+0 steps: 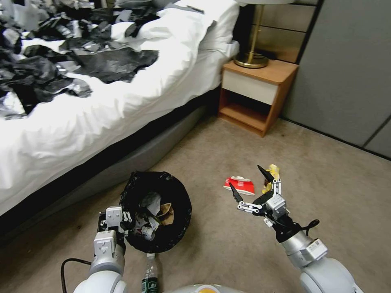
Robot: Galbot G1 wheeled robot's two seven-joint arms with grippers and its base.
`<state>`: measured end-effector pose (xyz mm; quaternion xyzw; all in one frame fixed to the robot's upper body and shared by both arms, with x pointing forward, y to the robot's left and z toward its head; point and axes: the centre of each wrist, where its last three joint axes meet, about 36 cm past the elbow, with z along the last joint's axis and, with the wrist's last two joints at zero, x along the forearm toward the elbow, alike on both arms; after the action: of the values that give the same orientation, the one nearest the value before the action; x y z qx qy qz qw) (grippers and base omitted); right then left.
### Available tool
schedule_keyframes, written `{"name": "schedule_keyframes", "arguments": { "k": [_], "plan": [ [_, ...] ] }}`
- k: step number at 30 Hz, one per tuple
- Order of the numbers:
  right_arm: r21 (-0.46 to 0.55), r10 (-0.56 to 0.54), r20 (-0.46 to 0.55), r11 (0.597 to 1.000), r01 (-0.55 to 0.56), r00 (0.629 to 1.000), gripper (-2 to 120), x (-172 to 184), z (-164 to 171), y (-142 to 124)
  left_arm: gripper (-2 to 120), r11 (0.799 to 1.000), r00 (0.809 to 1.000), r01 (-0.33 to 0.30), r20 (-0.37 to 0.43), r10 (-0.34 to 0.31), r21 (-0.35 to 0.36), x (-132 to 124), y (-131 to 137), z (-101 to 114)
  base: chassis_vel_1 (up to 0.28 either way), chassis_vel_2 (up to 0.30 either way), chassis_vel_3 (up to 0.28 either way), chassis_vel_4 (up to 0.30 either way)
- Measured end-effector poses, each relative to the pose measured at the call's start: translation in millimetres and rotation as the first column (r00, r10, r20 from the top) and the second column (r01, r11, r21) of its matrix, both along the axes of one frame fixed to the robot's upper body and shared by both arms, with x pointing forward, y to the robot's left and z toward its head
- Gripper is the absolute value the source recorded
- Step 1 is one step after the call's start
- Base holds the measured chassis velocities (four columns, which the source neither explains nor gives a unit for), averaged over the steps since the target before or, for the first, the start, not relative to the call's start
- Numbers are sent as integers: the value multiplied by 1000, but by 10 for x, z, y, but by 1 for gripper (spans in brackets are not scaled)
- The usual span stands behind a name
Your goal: Pick up the trash bin, then pick up the garbage from the floor and place it into the trash bin.
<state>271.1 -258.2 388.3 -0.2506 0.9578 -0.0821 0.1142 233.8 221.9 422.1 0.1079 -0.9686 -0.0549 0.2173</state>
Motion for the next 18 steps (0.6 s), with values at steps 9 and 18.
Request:
{"name": "schedule_keyframes", "arguments": {
  "k": [9,18],
  "plan": [
    [0,3,1,1000,-3,1000,100,-12,-3,10,2,1000,1000,-3,3,3,-1,-2,-1,13,-96,-93,-99,-99],
    [9,14,9,1000,-14,1000,100,-21,2,19,2,1000,1000,-16,6,16,-10,7,-10,20,-65,-62,-62,-61]
  ]
}}
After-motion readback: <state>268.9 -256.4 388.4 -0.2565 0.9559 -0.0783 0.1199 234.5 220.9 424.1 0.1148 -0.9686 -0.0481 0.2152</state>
